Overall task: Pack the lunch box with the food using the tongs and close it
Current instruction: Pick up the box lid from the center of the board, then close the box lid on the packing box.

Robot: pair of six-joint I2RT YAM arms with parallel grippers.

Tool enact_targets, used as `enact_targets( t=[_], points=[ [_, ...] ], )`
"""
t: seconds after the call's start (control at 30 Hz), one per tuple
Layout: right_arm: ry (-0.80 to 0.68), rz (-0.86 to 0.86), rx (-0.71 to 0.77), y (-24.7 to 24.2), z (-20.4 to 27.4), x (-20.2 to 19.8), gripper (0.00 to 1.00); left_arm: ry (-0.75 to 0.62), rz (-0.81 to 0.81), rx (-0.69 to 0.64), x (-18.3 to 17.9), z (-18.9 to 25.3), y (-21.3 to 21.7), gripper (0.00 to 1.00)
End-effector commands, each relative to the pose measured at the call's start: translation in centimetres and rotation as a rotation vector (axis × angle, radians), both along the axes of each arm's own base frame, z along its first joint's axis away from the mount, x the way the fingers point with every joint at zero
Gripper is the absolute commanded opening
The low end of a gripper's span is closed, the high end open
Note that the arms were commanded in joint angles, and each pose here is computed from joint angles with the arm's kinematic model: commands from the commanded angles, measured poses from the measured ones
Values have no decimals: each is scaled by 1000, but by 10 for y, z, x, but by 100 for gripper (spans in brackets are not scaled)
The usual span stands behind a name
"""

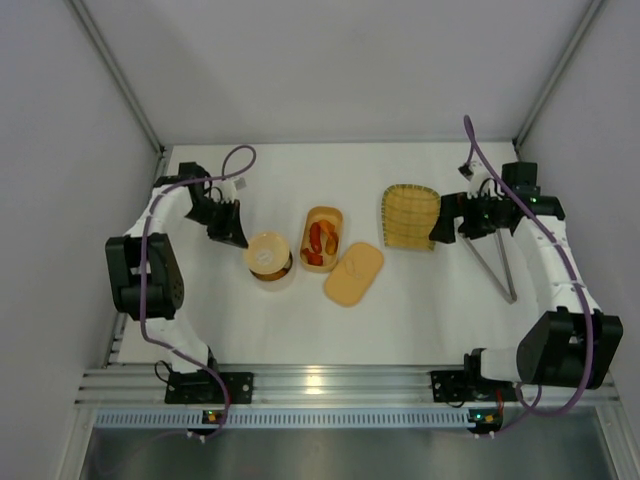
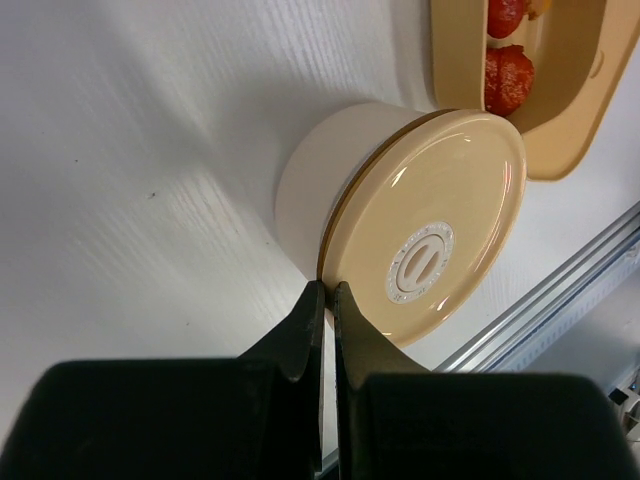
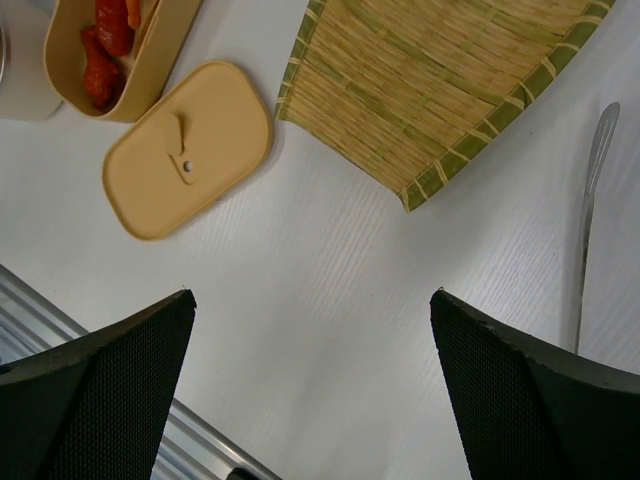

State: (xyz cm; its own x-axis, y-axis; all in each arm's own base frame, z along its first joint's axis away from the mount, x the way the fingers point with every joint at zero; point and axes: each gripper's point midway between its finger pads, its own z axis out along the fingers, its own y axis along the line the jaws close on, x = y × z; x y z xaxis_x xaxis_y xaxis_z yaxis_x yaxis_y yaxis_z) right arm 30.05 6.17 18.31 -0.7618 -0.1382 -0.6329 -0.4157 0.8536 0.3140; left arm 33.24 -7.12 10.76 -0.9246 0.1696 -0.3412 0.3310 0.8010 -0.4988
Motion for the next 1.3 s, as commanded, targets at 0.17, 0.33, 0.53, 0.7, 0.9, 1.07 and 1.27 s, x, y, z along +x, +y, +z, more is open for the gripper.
enact_targets(
  t=[0.17, 0.33, 0.53, 0.7, 0.9, 1.07, 1.27],
  points=[
    [-97, 5, 86, 19, 21, 14, 99, -10, 29, 28, 15, -2, -2, 0],
    [-94, 3, 99, 22, 21, 15, 99, 12, -5, 17, 10, -7, -11, 0],
    [-92, 5, 107, 23, 21, 15, 100, 31, -20, 19, 4, -12, -13, 0],
    [-91, 8, 119, 26, 22, 15, 100, 40, -27, 34, 0, -15, -11, 0],
    [-91, 8, 119, 26, 22, 15, 99, 47, -40, 48, -5, -14, -8, 0],
    [-94, 10, 121, 27, 22, 15, 99, 51, -57, 39, -11, -12, -10, 1],
    [-90, 13, 123, 28, 21, 15, 99, 45, -67, 44, -15, -11, -10, 18]
  ],
)
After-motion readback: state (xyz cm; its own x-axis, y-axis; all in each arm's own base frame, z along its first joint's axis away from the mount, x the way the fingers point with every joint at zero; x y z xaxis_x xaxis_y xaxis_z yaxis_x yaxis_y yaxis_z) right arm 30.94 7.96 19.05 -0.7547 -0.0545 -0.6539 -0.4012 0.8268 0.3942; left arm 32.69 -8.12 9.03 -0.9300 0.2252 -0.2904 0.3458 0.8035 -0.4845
